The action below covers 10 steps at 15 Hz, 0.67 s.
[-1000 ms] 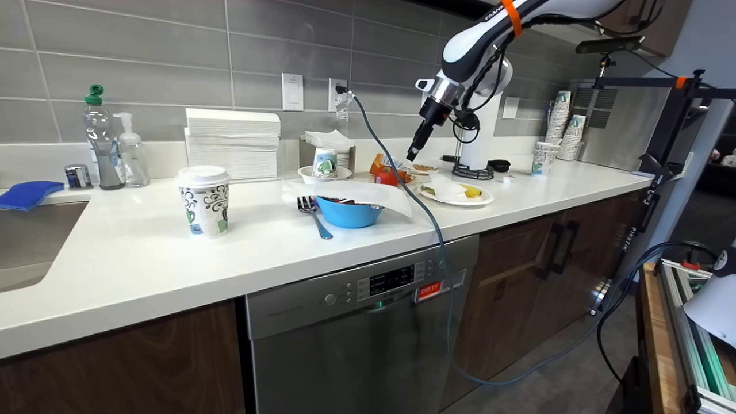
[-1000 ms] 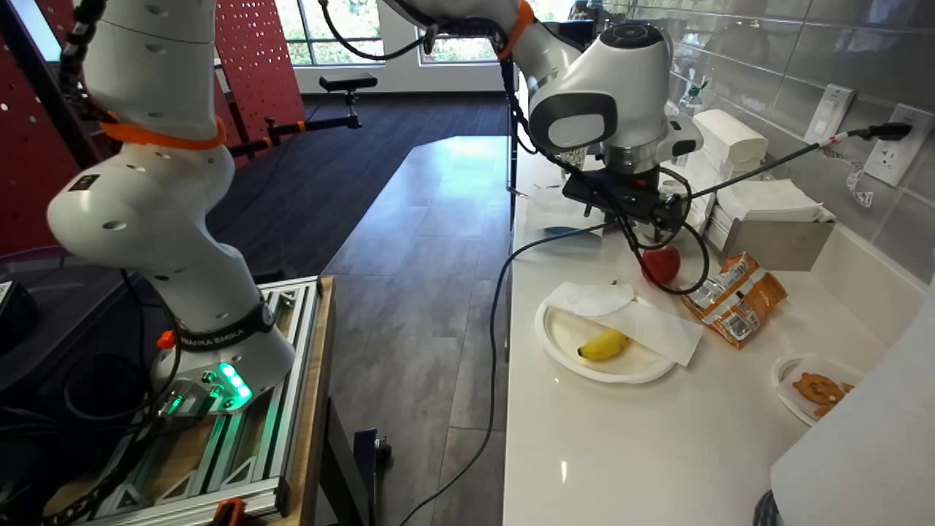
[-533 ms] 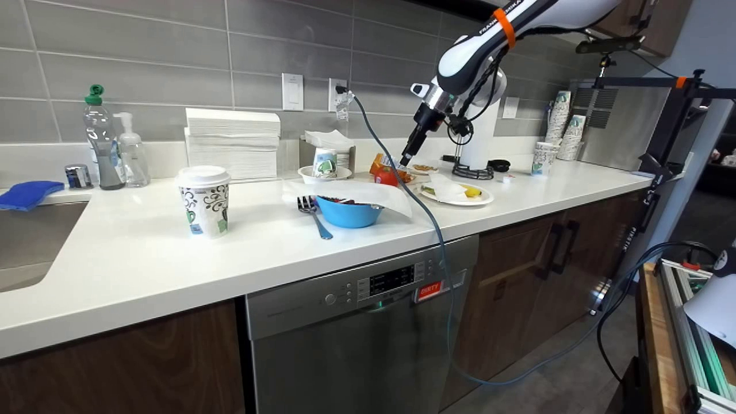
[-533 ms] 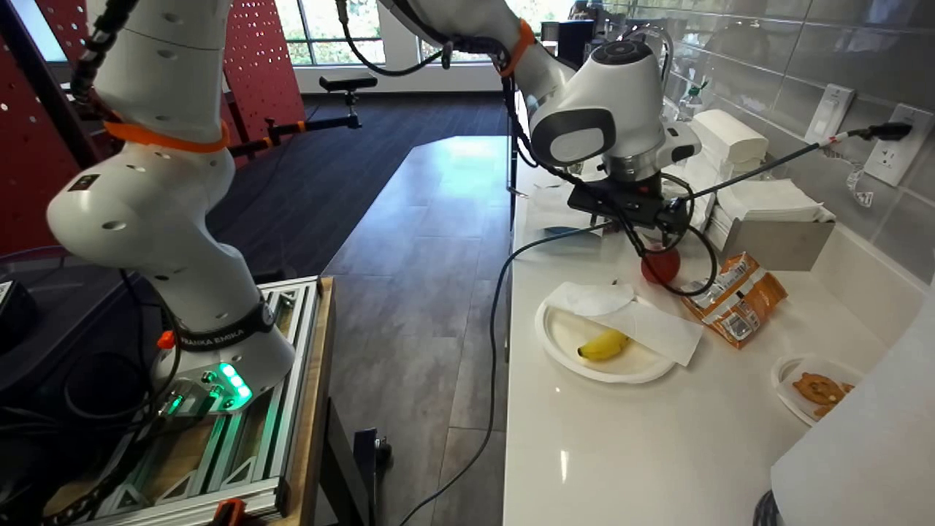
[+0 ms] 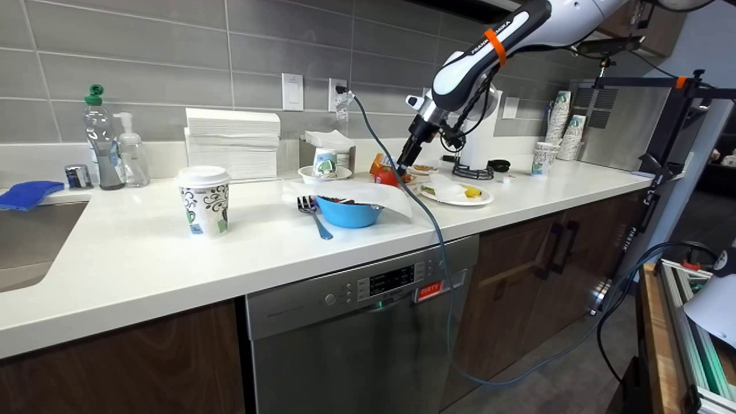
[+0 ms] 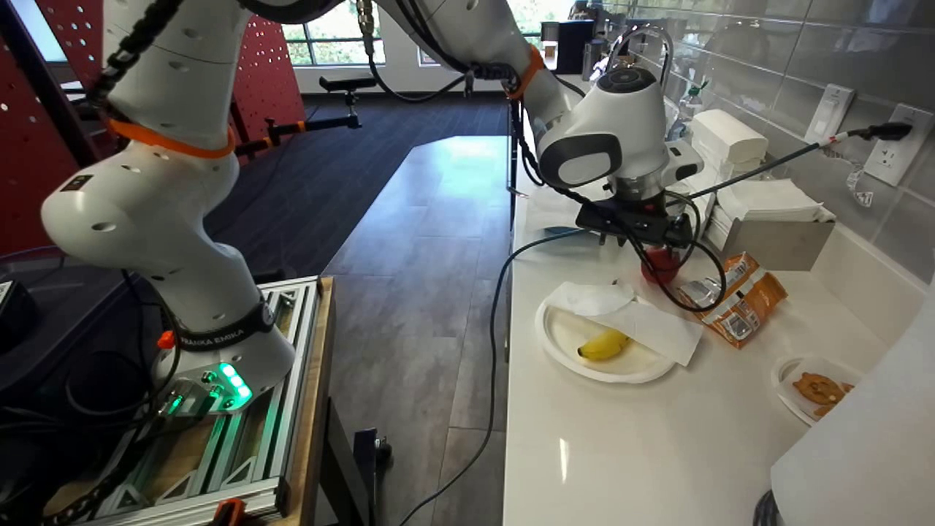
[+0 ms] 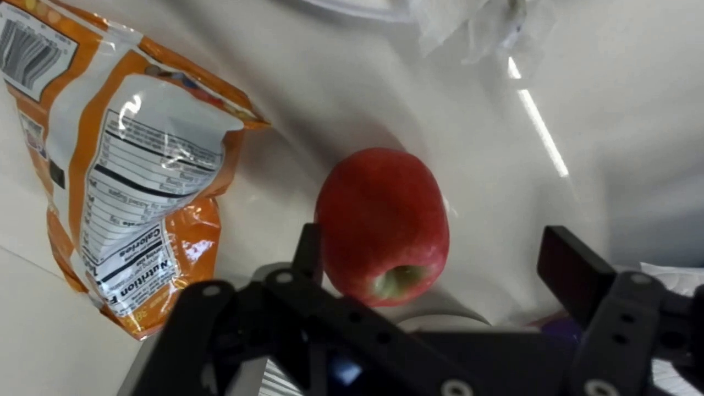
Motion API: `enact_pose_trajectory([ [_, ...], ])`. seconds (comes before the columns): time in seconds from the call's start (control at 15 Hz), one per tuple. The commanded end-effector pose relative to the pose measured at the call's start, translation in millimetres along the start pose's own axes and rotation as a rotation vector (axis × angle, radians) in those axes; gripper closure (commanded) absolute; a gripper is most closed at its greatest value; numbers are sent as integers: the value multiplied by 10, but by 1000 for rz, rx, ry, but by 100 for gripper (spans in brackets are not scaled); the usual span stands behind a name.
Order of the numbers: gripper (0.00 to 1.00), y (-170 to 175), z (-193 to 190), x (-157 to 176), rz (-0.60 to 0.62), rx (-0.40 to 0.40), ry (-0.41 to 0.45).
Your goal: Move the tomato to the right
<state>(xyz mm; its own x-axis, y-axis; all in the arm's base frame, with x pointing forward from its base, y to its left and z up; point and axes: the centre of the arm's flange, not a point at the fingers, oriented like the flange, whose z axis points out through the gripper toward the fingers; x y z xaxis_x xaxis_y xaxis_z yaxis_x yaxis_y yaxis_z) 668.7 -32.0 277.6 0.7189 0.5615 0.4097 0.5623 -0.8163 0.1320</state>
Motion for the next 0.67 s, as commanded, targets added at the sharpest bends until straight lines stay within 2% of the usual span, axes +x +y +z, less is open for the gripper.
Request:
enact_pose_trajectory([
  [0.0,0,83,184,15,-39,-31,43],
  [0.6,0,51,523,-52,-84,-44,94],
])
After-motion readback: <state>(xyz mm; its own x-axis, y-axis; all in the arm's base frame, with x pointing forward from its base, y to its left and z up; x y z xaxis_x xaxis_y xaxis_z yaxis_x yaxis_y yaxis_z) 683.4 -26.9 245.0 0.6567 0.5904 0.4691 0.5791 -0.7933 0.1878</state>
